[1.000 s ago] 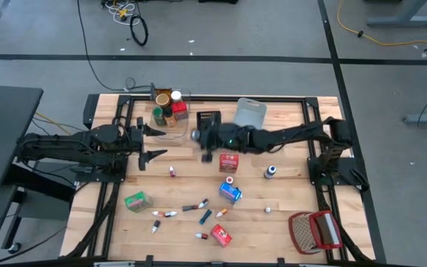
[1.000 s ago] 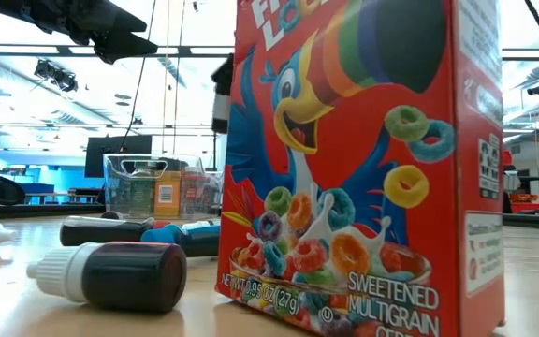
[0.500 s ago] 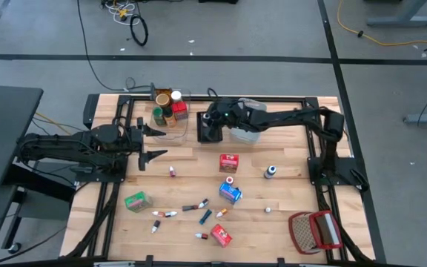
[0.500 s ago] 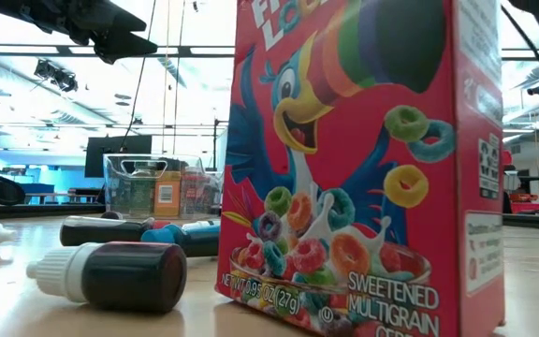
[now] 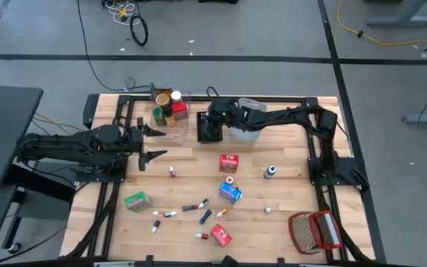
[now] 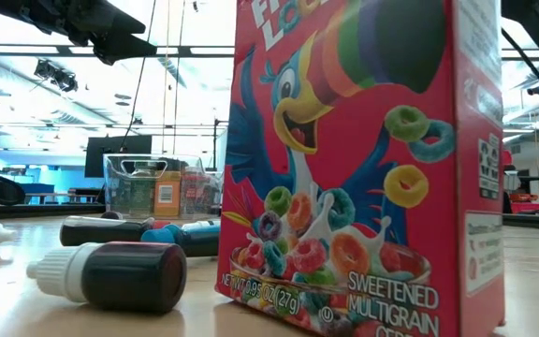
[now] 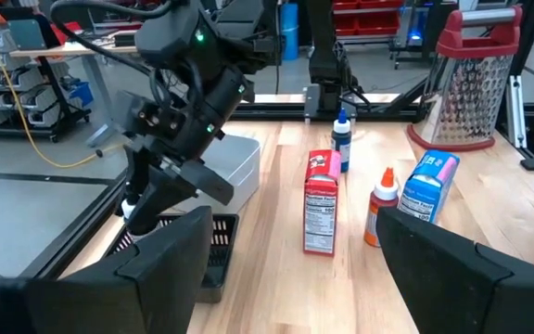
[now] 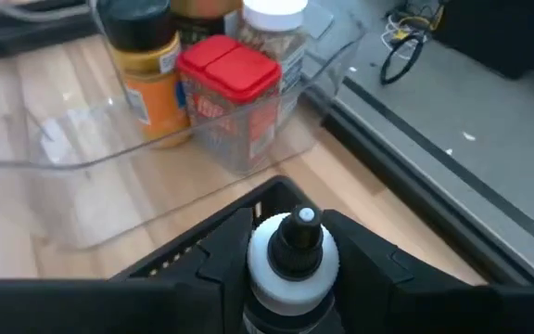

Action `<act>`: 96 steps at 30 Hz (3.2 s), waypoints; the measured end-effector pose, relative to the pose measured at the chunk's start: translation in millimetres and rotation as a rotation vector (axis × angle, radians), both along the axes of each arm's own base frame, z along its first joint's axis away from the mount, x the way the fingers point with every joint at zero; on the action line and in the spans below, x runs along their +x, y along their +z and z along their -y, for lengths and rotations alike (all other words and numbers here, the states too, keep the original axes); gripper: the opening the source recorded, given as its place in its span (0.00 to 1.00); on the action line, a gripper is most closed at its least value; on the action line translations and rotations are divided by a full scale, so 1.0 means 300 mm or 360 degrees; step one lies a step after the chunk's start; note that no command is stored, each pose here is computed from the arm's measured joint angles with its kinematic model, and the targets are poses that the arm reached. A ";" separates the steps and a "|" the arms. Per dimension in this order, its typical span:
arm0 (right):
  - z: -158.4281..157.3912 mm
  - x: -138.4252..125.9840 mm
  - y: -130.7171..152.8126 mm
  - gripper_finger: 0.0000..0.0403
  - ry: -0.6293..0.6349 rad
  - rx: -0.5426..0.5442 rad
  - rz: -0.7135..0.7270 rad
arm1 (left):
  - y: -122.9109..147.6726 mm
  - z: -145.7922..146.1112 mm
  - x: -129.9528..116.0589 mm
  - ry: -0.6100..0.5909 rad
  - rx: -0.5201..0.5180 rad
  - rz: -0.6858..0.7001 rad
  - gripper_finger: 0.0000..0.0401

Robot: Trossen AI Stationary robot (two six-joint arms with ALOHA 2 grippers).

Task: Pick & Place Kitchen Items
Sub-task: Put the large black food coloring bottle into the black bin, then put the large blue food coloring bottle into the black bin

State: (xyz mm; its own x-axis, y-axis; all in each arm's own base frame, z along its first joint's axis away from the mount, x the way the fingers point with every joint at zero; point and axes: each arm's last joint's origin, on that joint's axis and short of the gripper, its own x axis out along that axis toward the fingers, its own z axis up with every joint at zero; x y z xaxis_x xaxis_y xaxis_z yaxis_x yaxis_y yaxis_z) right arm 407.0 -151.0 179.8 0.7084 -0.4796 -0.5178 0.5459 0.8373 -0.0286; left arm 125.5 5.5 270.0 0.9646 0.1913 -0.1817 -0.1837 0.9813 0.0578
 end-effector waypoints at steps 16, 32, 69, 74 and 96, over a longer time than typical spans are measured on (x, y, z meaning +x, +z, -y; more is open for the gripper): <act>0.032 0.011 0.000 0.32 0.0061 0.0017 0.0137 | 0.016 -0.001 0.002 -0.0008 0.0110 0.0059 0.78; 0.033 0.016 -0.018 0.34 0.0123 0.0015 0.0118 | 0.026 -0.004 0.003 0.0043 0.0182 0.0089 0.78; -0.232 -0.042 0.327 0.55 0.0444 -0.0386 0.0210 | 0.014 -0.004 0.002 0.0050 0.0112 0.0048 0.78; -0.327 -0.113 0.411 0.55 0.0457 -0.0385 0.0116 | 0.013 -0.004 0.001 0.0054 0.0089 0.0049 0.78; -0.517 -0.385 0.361 0.61 0.0176 0.0273 -0.0765 | 0.012 -0.004 0.001 0.0062 0.0033 0.0057 0.78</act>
State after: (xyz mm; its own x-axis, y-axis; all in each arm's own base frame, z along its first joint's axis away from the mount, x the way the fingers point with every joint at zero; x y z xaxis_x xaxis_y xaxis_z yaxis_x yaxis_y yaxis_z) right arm 291.4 4.0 288.1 0.4132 -0.2950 -0.8615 0.4128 0.9040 -0.1115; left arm 125.9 6.7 273.7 0.9621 0.2322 -0.1430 -0.2241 0.9720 0.0705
